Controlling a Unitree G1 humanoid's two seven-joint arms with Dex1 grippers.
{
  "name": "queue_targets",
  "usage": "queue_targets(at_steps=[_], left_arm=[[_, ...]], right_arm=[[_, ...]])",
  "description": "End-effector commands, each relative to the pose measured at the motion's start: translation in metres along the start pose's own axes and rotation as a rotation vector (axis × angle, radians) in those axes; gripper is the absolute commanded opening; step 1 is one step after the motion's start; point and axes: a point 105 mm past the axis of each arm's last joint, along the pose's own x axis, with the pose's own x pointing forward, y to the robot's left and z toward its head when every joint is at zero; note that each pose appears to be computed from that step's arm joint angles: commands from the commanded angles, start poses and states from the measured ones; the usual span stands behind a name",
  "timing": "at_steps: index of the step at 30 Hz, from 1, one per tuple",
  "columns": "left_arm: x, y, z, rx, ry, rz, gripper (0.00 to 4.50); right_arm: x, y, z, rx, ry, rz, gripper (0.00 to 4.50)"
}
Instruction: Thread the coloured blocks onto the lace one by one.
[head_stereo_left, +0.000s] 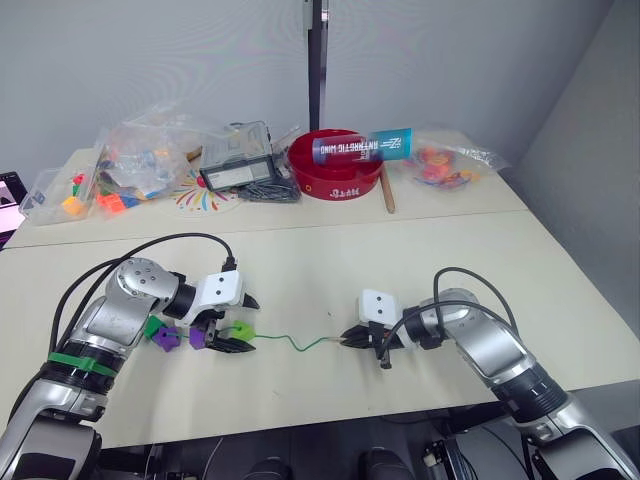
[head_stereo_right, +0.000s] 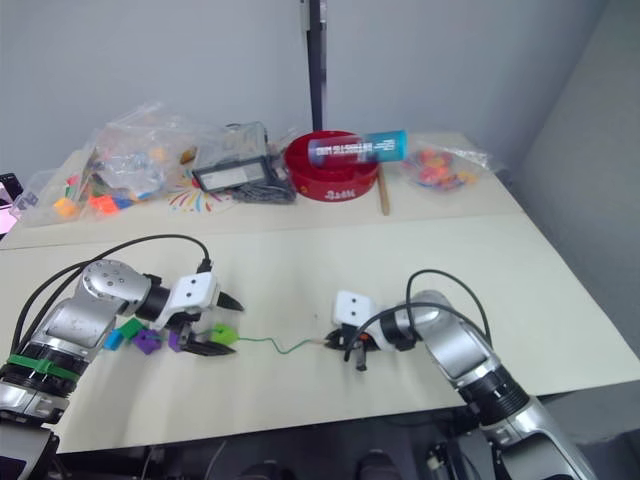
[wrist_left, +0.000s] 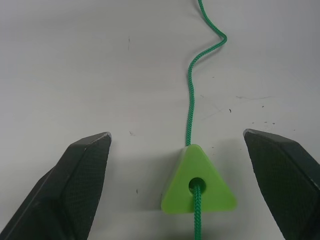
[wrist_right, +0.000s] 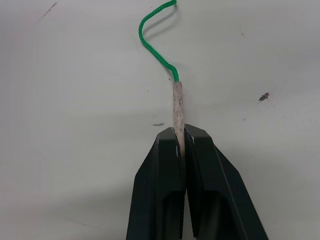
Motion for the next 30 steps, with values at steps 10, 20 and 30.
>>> queue_targets(at_steps=[10, 20, 30], left_arm=[[0.0, -0.002, -0.005, 0.022, 0.042, 0.008, 1.15], [-0.011, 0.007, -0.008, -0.015, -0.016, 0.106, 1.15], [-0.03, -0.01, -0.03, -0.112, -0.034, 0.134, 1.15]], right_arm=[[-0.001, 0.0, 0.003, -0.003, -0.005, -0.005, 0.0], [-0.001, -0.001, 0.003, -0.004, -0.004, -0.011, 0.0], [0.0, -0.002, 0.003, -0.006, -0.005, -0.012, 0.0]])
